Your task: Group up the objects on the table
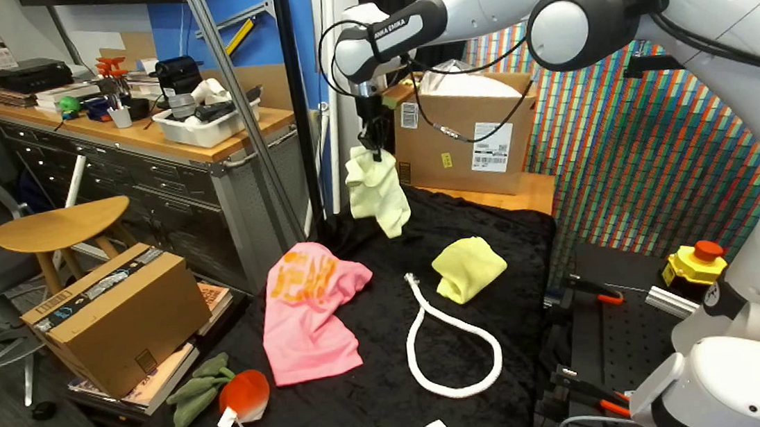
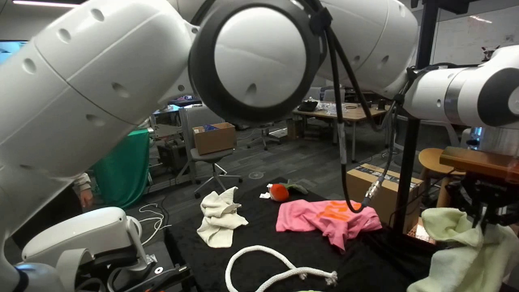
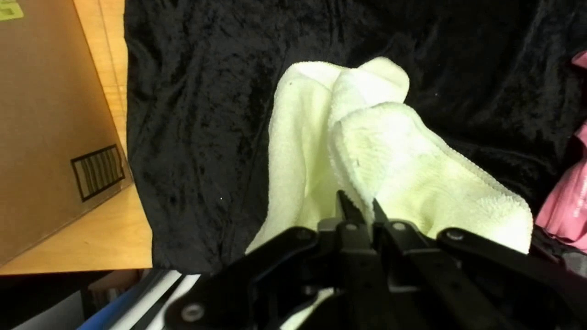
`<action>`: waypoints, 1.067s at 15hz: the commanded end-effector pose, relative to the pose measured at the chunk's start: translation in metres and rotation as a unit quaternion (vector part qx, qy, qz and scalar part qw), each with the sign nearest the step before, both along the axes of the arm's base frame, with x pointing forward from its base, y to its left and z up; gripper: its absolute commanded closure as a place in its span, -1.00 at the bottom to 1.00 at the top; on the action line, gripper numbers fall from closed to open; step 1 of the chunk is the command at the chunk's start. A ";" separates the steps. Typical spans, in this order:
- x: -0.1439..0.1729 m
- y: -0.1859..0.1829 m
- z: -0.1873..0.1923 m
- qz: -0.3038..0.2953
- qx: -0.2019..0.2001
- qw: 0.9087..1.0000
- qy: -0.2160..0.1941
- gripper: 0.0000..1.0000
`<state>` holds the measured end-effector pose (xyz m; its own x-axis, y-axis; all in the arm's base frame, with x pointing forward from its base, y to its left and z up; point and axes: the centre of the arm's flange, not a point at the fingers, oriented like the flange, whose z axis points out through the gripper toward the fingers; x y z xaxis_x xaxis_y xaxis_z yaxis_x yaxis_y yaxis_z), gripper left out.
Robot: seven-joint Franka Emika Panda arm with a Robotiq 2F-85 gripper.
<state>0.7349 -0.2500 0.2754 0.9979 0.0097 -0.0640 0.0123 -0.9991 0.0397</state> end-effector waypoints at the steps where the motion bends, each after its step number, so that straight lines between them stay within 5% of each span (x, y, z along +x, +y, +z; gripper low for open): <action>1: -0.070 0.021 0.034 0.039 -0.008 0.999 -0.024 0.89; 16: -0.164 0.079 0.063 0.058 -0.003 0.995 -0.075 0.93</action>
<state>0.6393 -0.1985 0.3276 0.9919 0.1173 0.0481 0.1153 -0.9925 0.0416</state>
